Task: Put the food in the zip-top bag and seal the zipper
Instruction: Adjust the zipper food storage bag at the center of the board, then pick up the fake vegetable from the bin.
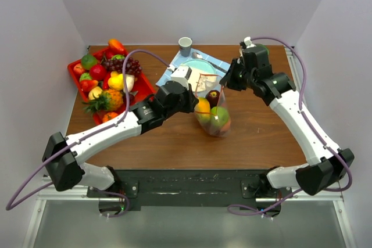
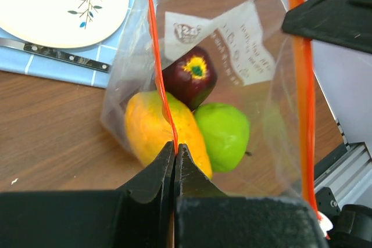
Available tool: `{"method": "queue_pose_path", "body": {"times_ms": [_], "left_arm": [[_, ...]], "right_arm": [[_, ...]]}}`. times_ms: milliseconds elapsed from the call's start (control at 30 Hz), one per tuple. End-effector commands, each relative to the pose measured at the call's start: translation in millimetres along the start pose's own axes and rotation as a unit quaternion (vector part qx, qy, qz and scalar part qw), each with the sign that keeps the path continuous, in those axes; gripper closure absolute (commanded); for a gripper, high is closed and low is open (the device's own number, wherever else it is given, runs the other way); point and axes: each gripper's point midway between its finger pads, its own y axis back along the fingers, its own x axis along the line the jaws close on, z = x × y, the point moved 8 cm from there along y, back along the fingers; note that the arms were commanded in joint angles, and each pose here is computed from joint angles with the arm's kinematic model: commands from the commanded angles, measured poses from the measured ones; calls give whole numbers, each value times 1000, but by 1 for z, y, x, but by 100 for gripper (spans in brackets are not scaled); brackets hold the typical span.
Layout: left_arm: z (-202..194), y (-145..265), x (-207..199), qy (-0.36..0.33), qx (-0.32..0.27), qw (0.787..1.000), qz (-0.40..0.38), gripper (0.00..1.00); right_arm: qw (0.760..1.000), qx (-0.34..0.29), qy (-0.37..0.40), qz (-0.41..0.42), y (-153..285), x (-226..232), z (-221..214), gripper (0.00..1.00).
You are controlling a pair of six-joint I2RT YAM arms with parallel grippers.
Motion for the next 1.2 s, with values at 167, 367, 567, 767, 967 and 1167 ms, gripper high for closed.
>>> {"method": "queue_pose_path", "body": {"times_ms": [167,367,567,767,967,1167], "left_arm": [[26,28,-4,10,-55,998,-23,79],[47,55,10,6,-85,996,12,42],[77,76,68,25,-117,987,112,32],[107,75,148,29,-144,953,265,31],[134,57,239,16,-134,914,383,29],[114,27,277,-9,-63,915,399,31]], "right_arm": [[998,-19,-7,53,18,7,-5,100],[997,-12,-12,74,12,11,-6,100],[994,-11,-15,103,10,18,-4,100],[991,-7,-17,134,10,24,-4,100],[989,-4,-12,148,12,27,-3,100],[987,11,-8,159,8,27,-9,100]]}}
